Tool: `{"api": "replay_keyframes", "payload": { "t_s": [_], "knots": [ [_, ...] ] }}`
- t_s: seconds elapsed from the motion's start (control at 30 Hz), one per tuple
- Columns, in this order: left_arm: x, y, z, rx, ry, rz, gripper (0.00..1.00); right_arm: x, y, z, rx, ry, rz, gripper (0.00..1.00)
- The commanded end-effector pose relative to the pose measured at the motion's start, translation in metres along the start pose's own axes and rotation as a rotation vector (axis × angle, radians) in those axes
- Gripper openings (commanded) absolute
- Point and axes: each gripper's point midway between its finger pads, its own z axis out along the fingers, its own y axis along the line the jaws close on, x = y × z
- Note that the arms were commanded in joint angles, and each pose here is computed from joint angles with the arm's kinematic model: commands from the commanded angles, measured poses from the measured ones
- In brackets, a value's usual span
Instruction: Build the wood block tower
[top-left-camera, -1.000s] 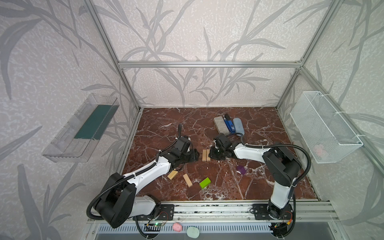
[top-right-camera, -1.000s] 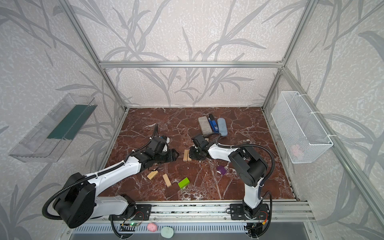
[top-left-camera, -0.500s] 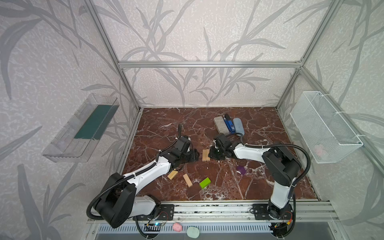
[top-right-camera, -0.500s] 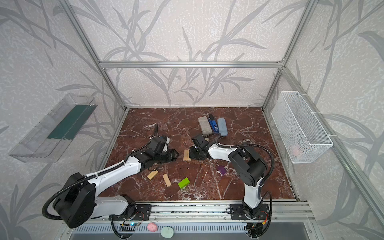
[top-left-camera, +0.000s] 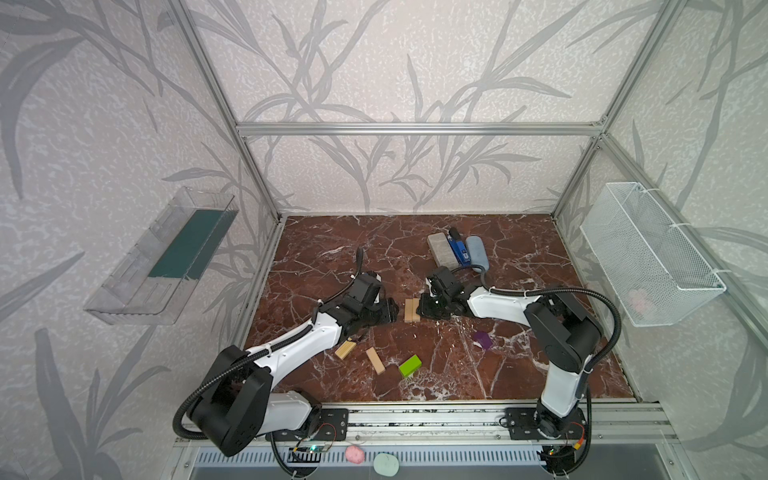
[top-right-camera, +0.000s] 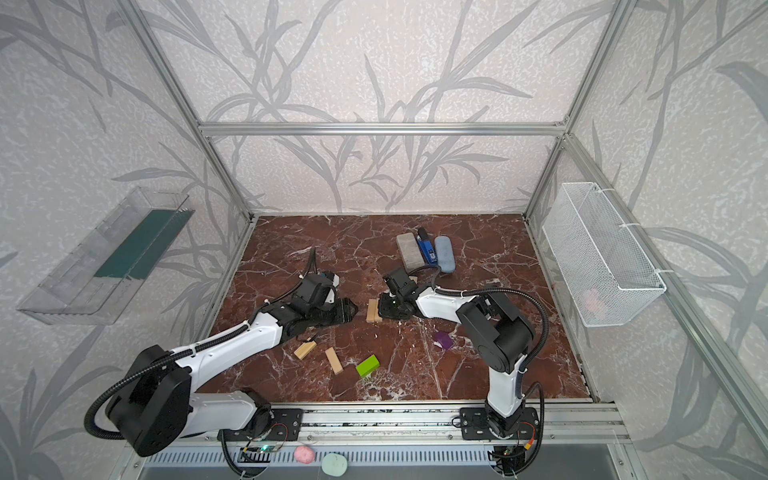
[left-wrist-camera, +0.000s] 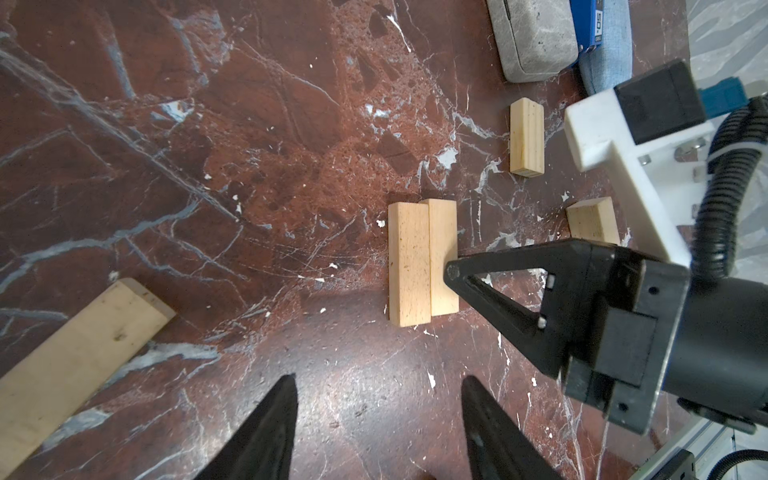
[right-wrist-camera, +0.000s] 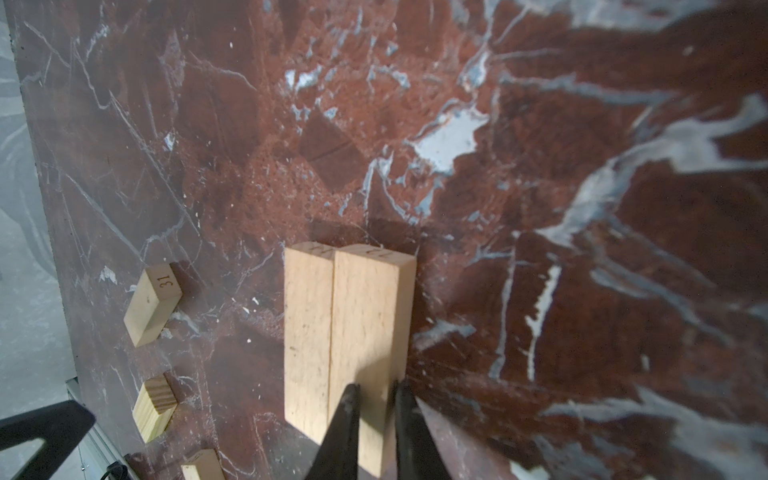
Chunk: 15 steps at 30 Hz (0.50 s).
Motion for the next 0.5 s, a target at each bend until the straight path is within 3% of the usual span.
{"api": "replay_keyframes", "payload": {
  "t_s": [0.0,0.47],
  "knots": [
    [-0.0119,-0.0036,-0.0055,-0.006,-0.031,0.012,0.62,0.0137,-0.0089,-0.0031,0.032,0.043,-0.021,0.17],
    [-0.0127,-0.0024,-0.0066,-0.012,-0.036,0.013,0.62,0.0162,-0.0016,0.0007,0.001,0.071,-0.054,0.17]
  ]
}}
